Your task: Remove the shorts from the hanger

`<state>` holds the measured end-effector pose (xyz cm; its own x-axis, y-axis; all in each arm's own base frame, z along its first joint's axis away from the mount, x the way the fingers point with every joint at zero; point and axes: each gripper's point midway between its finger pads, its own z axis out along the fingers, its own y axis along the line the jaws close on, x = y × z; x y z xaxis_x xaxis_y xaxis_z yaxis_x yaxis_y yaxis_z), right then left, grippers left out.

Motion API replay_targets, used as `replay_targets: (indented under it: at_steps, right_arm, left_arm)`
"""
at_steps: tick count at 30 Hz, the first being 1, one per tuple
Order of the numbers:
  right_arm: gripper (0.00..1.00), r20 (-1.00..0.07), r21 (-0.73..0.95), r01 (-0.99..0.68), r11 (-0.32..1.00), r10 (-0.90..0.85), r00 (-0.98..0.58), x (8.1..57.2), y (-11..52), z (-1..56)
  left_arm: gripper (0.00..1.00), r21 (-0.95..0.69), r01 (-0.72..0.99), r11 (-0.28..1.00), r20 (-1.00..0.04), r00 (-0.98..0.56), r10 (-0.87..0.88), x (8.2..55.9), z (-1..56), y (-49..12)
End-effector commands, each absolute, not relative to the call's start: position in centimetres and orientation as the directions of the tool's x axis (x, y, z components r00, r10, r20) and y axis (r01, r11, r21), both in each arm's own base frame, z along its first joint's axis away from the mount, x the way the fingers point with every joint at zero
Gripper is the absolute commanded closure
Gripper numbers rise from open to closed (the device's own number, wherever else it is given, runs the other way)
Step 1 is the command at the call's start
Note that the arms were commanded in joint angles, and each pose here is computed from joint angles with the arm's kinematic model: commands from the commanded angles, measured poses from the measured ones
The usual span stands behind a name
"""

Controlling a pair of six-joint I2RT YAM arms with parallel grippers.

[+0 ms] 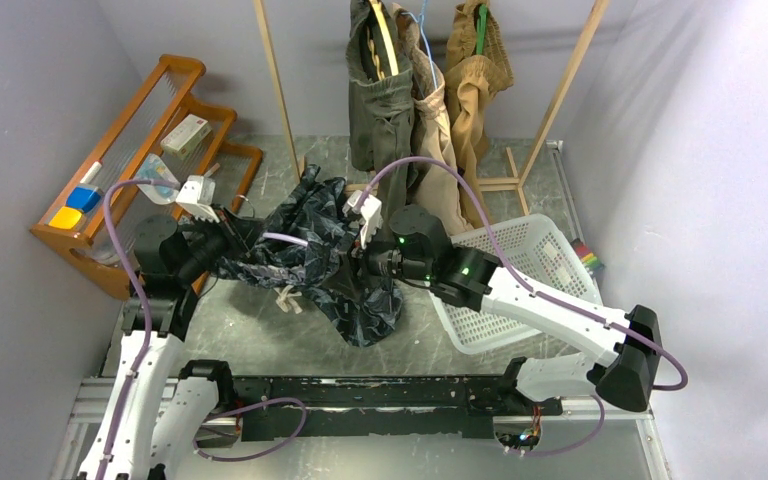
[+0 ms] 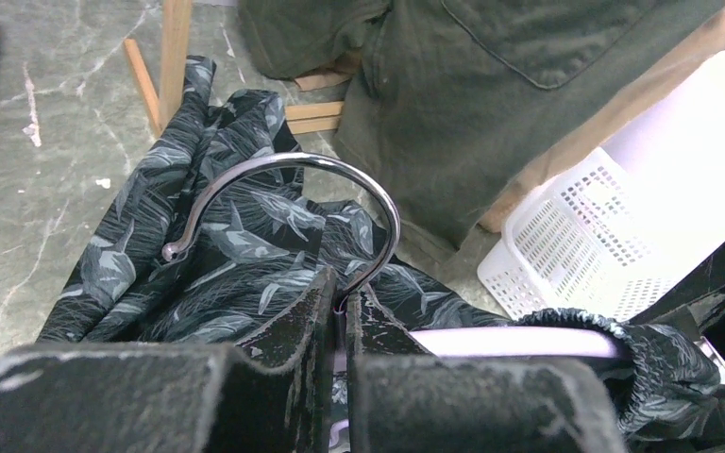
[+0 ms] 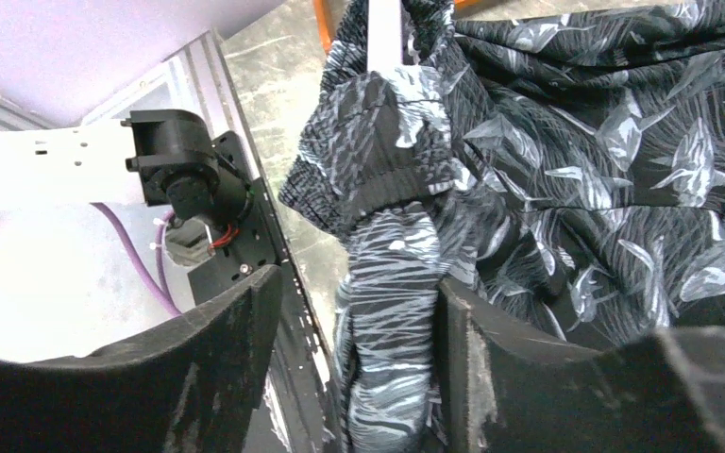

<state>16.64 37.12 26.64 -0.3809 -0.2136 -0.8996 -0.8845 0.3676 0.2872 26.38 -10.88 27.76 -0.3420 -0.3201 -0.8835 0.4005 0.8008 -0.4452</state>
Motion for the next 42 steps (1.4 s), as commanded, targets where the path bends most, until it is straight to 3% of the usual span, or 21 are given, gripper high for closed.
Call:
replay_targets:
  at_steps: [1, 4, 8, 15, 18, 22, 27, 28, 31, 33, 37, 42]
  right_arm:
    - [0.35, -0.912, 0.271, -0.885, 0.378, -0.195, -0.362, 16.9, 36.9, 28.1]
    - [0.25, -0.921, 0.252, -0.868, 0.429, -0.170, -0.351, 17.7, 36.3, 28.8]
    - [0.22, -0.927, 0.209, -0.831, 0.516, -0.166, -0.336, 19.3, 35.4, 29.1]
    - [0.20, -0.923, 0.229, -0.849, 0.476, -0.170, -0.344, 19.1, 36.8, 29.6]
    - [0.28, -0.922, 0.247, -0.868, 0.432, -0.171, -0.347, 18.6, 37.6, 29.5]
    - [0.50, -0.913, 0.216, -0.861, 0.460, -0.218, -0.346, 19.2, 37.5, 28.5]
    - [0.72, -0.910, 0.220, -0.888, 0.403, -0.243, -0.336, 18.5, 38.3, 28.1]
    - [0.71, -0.910, 0.223, -0.892, 0.392, -0.245, -0.335, 18.4, 38.5, 28.1]
    - [0.47, -0.909, 0.207, -0.888, 0.410, -0.255, -0.330, 18.9, 38.7, 27.9]
    - [0.38, -0.912, 0.187, -0.875, 0.446, -0.252, -0.324, 19.6, 38.5, 28.3]
    - [0.30, -0.929, 0.166, -0.877, 0.451, -0.228, -0.293, 20.1, 38.6, 29.1]
    - [0.29, -0.920, 0.199, -0.885, 0.421, -0.232, -0.317, 20.1, 40.1, 28.4]
  left_arm:
    - [0.93, -0.421, 0.373, 0.827, -0.902, -0.270, -0.338, 26.4, 29.6, -9.9]
    - [0.93, -0.404, 0.353, 0.844, -0.910, -0.252, -0.330, 26.2, 30.0, -9.4]
    - [0.93, -0.402, 0.377, 0.834, -0.912, -0.251, -0.326, 25.9, 30.5, -9.7]
    - [0.93, -0.365, 0.399, 0.841, -0.920, -0.291, -0.261, 25.9, 30.1, -10.0]
    - [0.93, -0.356, 0.401, 0.844, -0.924, -0.288, -0.253, 25.8, 30.2, -10.0]
    - [0.93, -0.351, 0.405, 0.844, -0.927, -0.279, -0.252, 25.7, 30.6, -9.9]
    - [0.93, -0.357, 0.402, 0.843, -0.920, -0.305, -0.244, 25.8, 30.1, -10.0]
    - [0.93, -0.358, 0.402, 0.843, -0.920, -0.308, -0.244, 25.9, 30.1, -10.0]
    - [0.93, -0.356, 0.404, 0.843, -0.920, -0.311, -0.240, 25.9, 30.1, -10.1]
    - [0.93, -0.353, 0.399, 0.846, -0.920, -0.315, -0.235, 26.0, 29.9, -10.0]
    - [0.93, -0.351, 0.395, 0.849, -0.917, -0.328, -0.226, 26.1, 29.7, -10.0]
    - [0.93, -0.346, 0.388, 0.855, -0.917, -0.333, -0.220, 26.1, 29.2, -9.8]
